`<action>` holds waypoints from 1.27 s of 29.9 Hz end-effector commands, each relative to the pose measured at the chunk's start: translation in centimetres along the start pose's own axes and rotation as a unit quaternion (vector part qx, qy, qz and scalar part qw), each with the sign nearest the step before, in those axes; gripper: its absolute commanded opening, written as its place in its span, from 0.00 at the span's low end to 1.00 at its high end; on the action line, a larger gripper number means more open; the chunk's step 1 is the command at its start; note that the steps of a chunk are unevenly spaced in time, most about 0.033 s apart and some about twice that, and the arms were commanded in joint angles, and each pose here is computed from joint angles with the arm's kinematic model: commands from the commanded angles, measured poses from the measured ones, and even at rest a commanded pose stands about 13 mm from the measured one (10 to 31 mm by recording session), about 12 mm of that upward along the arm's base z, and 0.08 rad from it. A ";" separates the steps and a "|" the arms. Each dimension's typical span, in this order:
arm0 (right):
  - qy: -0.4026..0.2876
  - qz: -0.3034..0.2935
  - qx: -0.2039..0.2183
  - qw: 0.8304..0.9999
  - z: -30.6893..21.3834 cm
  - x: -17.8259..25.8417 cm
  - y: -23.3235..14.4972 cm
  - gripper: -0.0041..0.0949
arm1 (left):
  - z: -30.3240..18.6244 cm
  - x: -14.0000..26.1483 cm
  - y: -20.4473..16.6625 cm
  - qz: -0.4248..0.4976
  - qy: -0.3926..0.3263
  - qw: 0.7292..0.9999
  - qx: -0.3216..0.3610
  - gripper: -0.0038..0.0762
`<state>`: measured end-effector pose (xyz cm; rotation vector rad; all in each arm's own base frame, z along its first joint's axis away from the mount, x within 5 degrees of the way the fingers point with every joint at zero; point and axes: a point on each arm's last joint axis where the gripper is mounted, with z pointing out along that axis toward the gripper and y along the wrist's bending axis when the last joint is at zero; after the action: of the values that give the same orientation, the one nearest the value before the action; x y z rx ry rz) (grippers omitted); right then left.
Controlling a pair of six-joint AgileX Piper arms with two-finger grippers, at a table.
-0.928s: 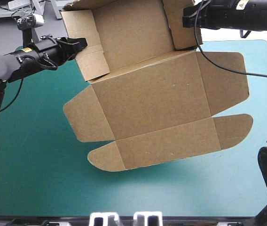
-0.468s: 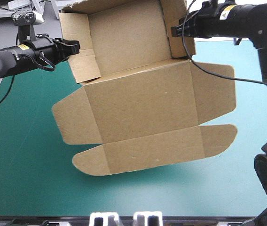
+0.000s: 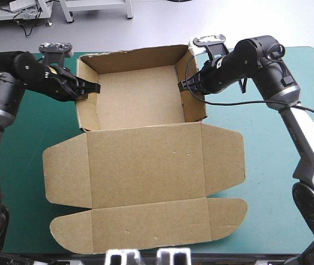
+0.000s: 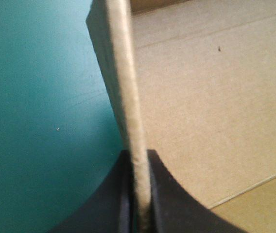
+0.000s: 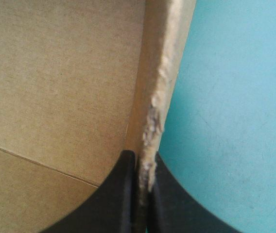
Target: Fold the box
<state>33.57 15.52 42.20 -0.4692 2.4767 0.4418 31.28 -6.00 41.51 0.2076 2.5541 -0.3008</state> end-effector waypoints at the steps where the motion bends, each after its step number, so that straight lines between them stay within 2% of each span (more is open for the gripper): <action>1: 0.020 -0.016 0.032 0.999 -0.4 1.2 -0.8 0.04 | 0.9 0.5 -2.0 0.039 0.035 0.998 -0.038 0.03; 5: 0.070 -0.007 0.039 0.997 2.6 2.9 -1.7 0.04 | 5.1 0.7 -4.7 0.061 0.081 0.993 -0.058 0.03; 9: 0.089 0.005 0.025 0.996 5.4 3.7 -2.0 0.04 | 9.2 1.0 -6.1 0.055 0.120 0.989 -0.060 0.03; 14: 0.109 0.008 0.022 0.994 8.5 3.8 -2.6 0.04 | 13.1 1.4 -5.8 0.035 0.167 0.983 -0.073 0.03; 19: 0.113 -0.013 0.026 0.993 11.3 3.8 -3.3 0.04 | 15.9 1.6 -5.3 0.031 0.186 0.979 -0.079 0.03; 24: 0.124 -0.046 0.053 0.990 12.2 4.0 -4.1 0.04 | 17.0 1.7 -5.2 0.035 0.194 0.977 -0.084 0.03; 26: 0.126 -0.059 0.069 0.988 12.1 4.0 -4.4 0.04 | 17.2 1.8 -5.1 0.066 0.198 0.975 -0.081 0.03; 28: 0.134 -0.076 0.082 0.985 12.1 4.1 -4.7 0.08 | 17.2 1.8 -5.1 0.086 0.204 0.972 -0.077 0.04; 33: 0.149 -0.092 0.100 0.979 11.9 4.3 -5.0 0.26 | 17.1 2.1 -5.1 0.100 0.219 0.968 -0.076 0.07; 36: 0.149 -0.093 0.101 0.979 11.9 4.3 -5.1 0.37 | 17.1 2.1 -5.2 0.096 0.220 0.968 -0.070 0.17; 38: 0.148 -0.093 0.101 0.979 11.9 4.2 -5.1 0.42 | 17.1 2.1 -5.3 0.092 0.221 0.969 -0.062 0.27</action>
<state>38.26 15.76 27.30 -0.6928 2.7635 0.1178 37.75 -15.11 26.52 0.4646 2.9323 -0.0081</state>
